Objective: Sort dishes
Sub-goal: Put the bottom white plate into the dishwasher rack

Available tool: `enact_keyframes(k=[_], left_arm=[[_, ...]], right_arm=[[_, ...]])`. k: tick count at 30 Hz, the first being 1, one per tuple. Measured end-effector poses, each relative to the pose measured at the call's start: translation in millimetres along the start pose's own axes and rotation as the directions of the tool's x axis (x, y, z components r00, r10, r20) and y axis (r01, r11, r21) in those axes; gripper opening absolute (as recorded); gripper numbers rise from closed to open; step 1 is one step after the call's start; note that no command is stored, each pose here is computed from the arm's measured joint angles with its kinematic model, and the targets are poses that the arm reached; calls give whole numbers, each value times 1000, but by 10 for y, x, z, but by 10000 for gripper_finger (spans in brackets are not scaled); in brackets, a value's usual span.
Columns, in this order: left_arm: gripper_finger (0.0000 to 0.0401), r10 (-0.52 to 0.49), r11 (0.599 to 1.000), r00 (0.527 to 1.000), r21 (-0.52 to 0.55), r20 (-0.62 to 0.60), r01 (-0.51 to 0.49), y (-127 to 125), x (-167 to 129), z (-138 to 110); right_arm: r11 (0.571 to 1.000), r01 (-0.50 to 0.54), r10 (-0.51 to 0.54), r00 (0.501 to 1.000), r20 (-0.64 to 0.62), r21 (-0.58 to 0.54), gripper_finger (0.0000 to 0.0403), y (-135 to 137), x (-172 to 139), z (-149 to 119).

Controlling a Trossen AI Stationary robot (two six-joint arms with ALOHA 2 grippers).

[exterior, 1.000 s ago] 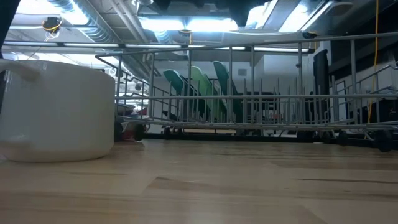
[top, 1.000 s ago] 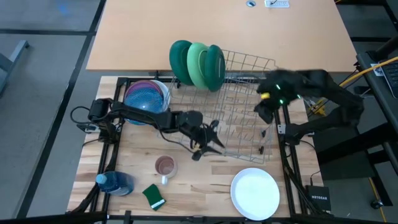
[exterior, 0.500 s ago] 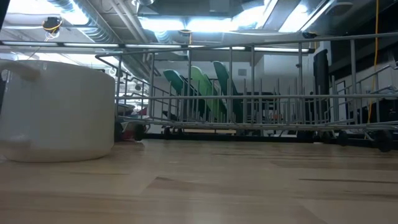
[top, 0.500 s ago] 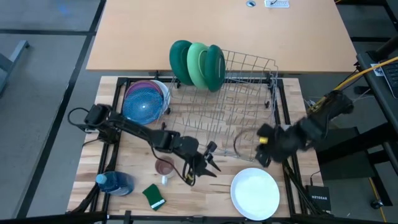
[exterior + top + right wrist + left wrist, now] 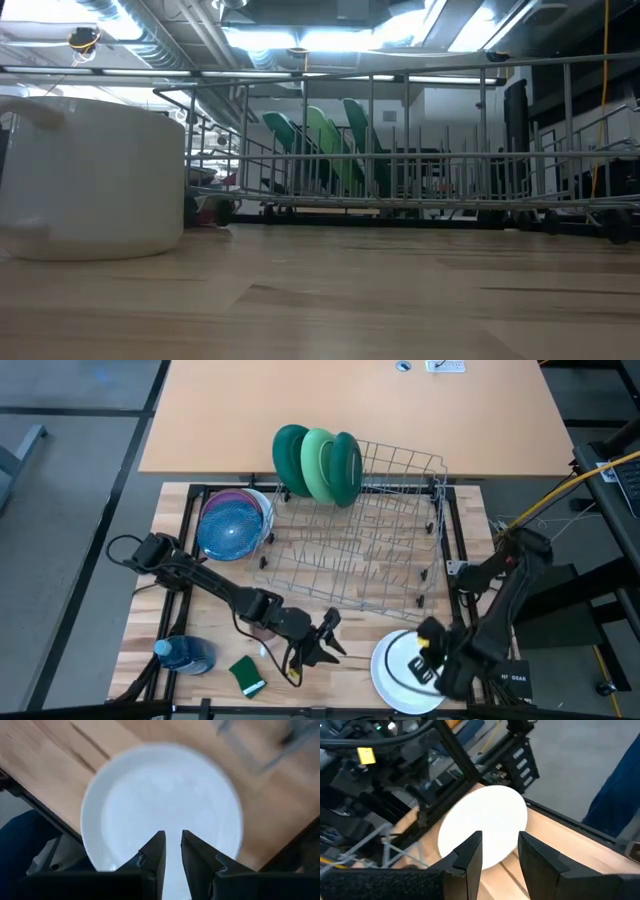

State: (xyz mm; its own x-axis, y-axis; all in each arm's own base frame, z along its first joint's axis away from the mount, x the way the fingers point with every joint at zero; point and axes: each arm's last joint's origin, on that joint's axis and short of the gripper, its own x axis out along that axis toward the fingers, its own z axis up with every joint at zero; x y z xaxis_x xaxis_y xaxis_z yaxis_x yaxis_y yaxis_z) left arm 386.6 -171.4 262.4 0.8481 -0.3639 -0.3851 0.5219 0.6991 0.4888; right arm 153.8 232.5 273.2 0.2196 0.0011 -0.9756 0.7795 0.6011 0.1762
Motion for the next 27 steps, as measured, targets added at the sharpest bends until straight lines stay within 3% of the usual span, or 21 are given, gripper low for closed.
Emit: enact_keyframes(k=[7, 13, 22, 27], left_arm=[[114, -40, 999, 999, 15, 3, 40, -182, 48, 18], [114, -74, 997, 997, 30, -12, 74, -329, 129, -11], [114, -112, 993, 993, 37, -47, 114, -455, 204, -73], [114, -115, 992, 992, 37, -56, 117, -457, 204, -82]], right_arm=[[996, -66, 69, 996, -56, 51, 65, 334, 476, -353], [988, -123, 127, 991, -47, 88, 65, 592, 919, -445], [982, -150, 154, 988, -24, 115, 65, 814, 1356, -297], [978, -184, 183, 983, 25, 99, 65, 927, 1486, -67]])
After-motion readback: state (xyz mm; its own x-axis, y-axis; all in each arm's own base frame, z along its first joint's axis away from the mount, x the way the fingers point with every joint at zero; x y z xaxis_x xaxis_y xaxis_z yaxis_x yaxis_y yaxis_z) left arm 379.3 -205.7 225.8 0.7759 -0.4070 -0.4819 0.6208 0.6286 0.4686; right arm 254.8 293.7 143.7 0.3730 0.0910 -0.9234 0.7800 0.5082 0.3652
